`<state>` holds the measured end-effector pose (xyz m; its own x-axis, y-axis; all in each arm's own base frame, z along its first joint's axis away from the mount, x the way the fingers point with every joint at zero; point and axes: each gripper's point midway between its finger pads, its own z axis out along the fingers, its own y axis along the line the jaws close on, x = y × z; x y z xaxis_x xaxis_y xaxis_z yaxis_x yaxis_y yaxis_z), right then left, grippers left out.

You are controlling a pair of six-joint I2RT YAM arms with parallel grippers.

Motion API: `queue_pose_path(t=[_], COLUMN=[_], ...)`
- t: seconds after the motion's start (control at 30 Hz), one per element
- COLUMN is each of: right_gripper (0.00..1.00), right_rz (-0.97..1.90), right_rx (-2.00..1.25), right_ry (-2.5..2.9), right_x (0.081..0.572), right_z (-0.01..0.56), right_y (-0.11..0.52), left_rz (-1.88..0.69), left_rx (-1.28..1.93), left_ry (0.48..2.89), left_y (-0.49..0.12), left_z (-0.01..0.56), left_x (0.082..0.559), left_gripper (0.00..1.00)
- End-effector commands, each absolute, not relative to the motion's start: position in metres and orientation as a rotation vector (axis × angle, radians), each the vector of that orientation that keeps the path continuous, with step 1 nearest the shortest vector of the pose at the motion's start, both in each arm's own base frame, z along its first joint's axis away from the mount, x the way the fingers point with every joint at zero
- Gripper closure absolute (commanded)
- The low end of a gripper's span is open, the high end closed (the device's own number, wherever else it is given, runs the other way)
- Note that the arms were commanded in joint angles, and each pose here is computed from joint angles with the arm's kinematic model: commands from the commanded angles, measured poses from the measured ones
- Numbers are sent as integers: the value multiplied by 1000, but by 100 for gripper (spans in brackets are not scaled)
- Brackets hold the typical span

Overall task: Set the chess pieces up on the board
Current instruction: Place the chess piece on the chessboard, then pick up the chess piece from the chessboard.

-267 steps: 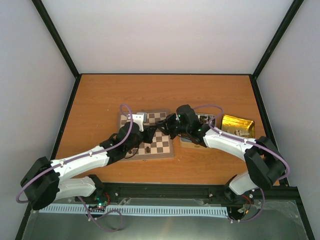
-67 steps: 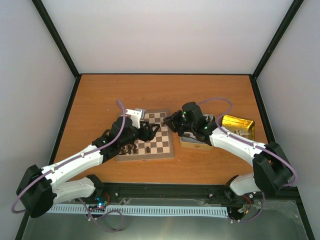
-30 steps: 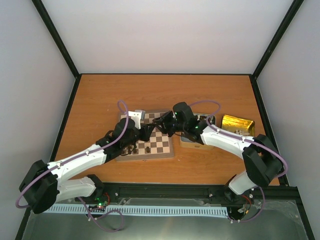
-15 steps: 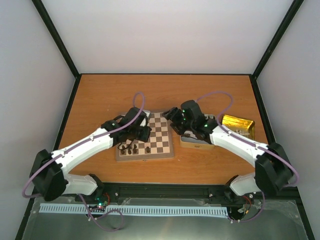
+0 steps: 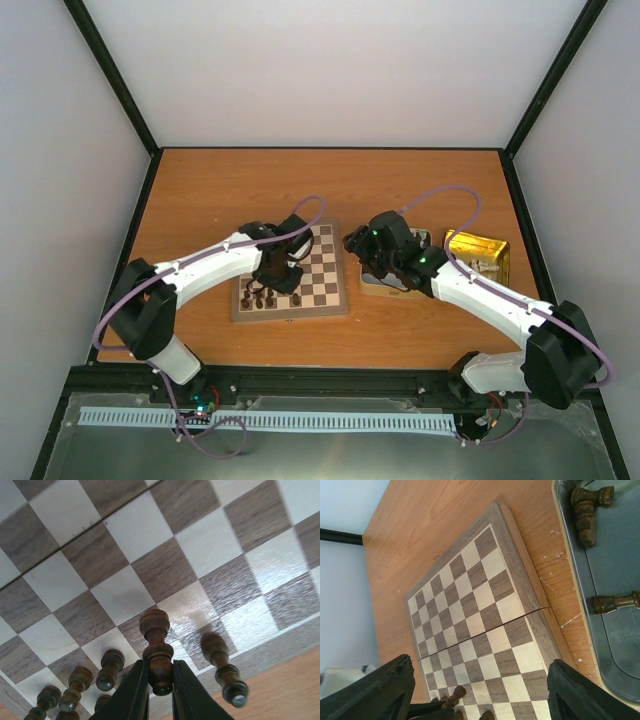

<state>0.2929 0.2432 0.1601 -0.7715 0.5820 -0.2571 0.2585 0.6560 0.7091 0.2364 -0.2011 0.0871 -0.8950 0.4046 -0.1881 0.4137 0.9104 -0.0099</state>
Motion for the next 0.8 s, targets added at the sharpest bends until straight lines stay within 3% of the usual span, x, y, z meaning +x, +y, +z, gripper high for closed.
queue_pose_path(t=[0.0, 0.2, 0.3, 0.53, 0.77], right_gripper=[27, 28, 28, 28, 28], right_rz=[880, 880, 870, 848, 843], right_rx=[637, 627, 627, 641, 649], right_ry=[2394, 2408, 2410, 2412, 2426], right_x=[295, 294, 292, 289, 288], right_z=[158, 155, 154, 150, 146], right_y=[237, 238, 236, 229, 230], left_rz=[-20, -56, -125, -180, -232], left_rx=[678, 658, 601, 430, 419], left_ry=[2903, 2864, 2836, 2789, 2824], left_y=[-199, -209, -214, -209, -211], left_z=[91, 96, 101, 97, 78], left_x=[241, 254, 263, 269, 259], left_gripper=[93, 64, 57, 55, 69])
